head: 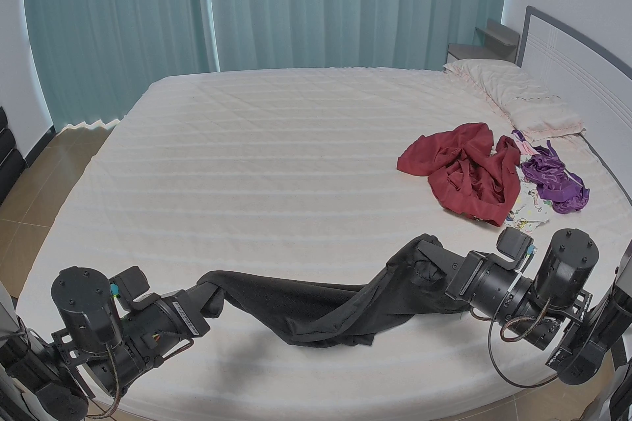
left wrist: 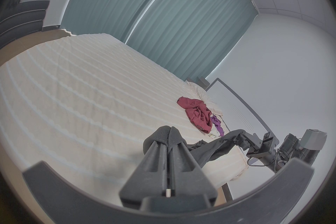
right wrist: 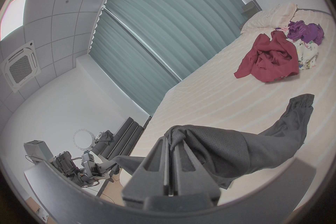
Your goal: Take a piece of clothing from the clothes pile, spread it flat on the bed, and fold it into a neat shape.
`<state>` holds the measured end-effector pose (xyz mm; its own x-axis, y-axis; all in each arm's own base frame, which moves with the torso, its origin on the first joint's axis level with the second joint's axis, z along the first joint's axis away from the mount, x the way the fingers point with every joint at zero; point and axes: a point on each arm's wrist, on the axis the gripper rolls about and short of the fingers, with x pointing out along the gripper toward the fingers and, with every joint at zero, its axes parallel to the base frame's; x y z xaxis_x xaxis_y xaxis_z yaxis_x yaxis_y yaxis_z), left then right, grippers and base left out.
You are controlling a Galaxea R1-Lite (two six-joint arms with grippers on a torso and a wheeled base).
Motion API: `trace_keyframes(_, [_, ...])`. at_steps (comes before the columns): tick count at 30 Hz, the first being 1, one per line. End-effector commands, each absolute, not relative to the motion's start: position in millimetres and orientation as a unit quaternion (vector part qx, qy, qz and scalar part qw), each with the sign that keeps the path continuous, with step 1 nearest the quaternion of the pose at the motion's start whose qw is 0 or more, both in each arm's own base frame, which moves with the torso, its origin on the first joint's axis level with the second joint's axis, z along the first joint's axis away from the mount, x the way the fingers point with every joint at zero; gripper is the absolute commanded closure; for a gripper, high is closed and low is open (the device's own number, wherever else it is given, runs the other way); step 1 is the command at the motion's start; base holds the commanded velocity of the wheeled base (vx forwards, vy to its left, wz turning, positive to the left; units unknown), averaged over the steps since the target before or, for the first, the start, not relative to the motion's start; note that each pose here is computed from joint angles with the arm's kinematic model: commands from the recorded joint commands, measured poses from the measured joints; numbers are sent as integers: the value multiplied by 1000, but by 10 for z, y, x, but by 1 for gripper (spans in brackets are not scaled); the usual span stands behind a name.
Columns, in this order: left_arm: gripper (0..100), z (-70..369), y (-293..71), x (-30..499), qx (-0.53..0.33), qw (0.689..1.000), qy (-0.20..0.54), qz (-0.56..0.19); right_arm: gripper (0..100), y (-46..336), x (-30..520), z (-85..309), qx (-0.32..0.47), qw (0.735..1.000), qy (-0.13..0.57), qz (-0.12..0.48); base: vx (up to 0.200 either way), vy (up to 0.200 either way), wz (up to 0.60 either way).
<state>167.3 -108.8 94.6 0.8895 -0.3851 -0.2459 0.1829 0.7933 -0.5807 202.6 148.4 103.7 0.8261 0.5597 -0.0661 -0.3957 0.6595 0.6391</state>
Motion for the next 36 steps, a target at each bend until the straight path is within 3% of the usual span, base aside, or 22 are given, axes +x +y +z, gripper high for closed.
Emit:
trace_keyframes(1, [100,941,-1103,1670,-283,929,181,-156,100,1482,2015,1057,318,901,123,267,0,0,0])
trace_keyframes(7, [100,958,-1102,1662,-285,929,177,-157,100,1422,2117,1125,322,902,105,269,0,0,0])
trace_keyframes(13, [100,971,-1096,1648,-286,929,174,-159,100,1381,2097,1160,293,913,89,270,-200,0,0])
trace_keyframes(21, [100,1121,-1105,1522,-297,924,148,-190,100,1250,1795,1272,293,909,81,286,-200,0,0])
trace_keyframes(23, [100,1187,-1095,1473,-301,923,133,-199,100,1185,1700,1431,298,905,47,299,-200,0,0])
trace_keyframes(29, [100,1361,-1041,1346,-306,921,97,-222,100,1140,1358,1525,288,892,34,346,-200,0,0])
trace_keyframes(36, [100,1509,-979,1275,-278,934,57,-217,100,1037,1102,1933,279,874,-70,392,-200,0,0])
